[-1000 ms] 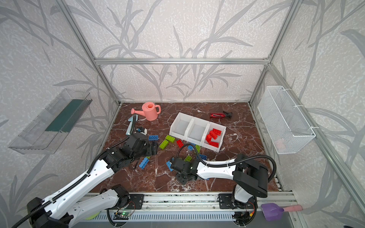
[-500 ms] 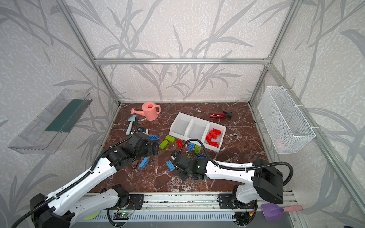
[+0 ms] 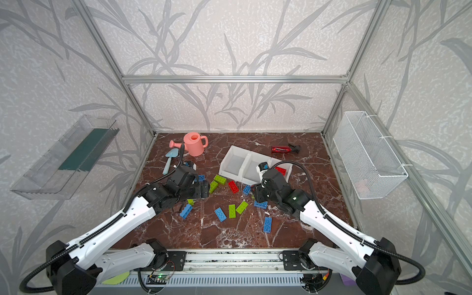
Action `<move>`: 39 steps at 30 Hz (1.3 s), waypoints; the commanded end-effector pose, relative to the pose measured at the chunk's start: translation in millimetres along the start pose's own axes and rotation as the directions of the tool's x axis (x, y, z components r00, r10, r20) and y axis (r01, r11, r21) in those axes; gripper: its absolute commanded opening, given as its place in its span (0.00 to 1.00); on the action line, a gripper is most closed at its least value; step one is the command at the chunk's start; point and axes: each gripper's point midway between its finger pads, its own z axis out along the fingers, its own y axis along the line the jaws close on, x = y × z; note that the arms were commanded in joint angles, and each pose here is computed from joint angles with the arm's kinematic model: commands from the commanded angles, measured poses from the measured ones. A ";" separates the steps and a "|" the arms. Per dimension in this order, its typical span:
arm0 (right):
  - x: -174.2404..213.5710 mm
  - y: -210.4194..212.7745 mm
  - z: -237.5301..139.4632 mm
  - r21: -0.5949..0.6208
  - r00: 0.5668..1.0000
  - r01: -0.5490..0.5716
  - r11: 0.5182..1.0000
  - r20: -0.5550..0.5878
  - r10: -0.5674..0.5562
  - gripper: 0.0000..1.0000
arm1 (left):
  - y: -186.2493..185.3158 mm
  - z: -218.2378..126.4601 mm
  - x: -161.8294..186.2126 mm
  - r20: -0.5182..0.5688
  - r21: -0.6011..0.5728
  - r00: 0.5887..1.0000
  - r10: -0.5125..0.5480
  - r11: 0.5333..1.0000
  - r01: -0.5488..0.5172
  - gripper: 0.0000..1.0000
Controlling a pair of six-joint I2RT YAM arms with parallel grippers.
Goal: Sort the legos into containers by color
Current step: 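Carry the red brick to the bin compartment with the right gripper while the left hovers, then drop the red brick into the compartment with the right gripper while the left lowers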
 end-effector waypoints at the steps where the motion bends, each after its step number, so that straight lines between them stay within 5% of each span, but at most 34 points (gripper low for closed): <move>1: 0.4 -18.4 -8.4 -0.001 0.997 -0.073 0.997 -0.015 0.073 0.34 | -4.0 -0.8 -4.2 -0.013 0.004 1.000 0.014 1.000 -0.014 0.99; 20: -20.4 -130.1 -0.2 0.153 0.936 -0.352 0.923 0.074 0.344 0.34 | -29.1 43.3 1.0 -0.164 0.011 0.984 0.065 0.998 -0.064 0.99; 33: -23.0 -152.8 30.3 0.167 0.912 -0.410 0.897 0.073 0.403 0.32 | -40.0 62.4 6.6 -0.220 0.031 0.973 0.077 0.997 -0.072 0.99; 36: -26.2 -154.9 32.7 0.170 0.913 -0.408 0.897 0.076 0.400 0.37 | -38.8 63.8 7.7 -0.223 0.027 0.972 0.074 0.997 -0.069 0.99; 39: -28.8 -156.5 33.6 0.172 0.912 -0.409 0.896 0.081 0.401 0.53 | -39.1 65.1 8.6 -0.226 0.026 0.972 0.066 0.998 -0.062 0.99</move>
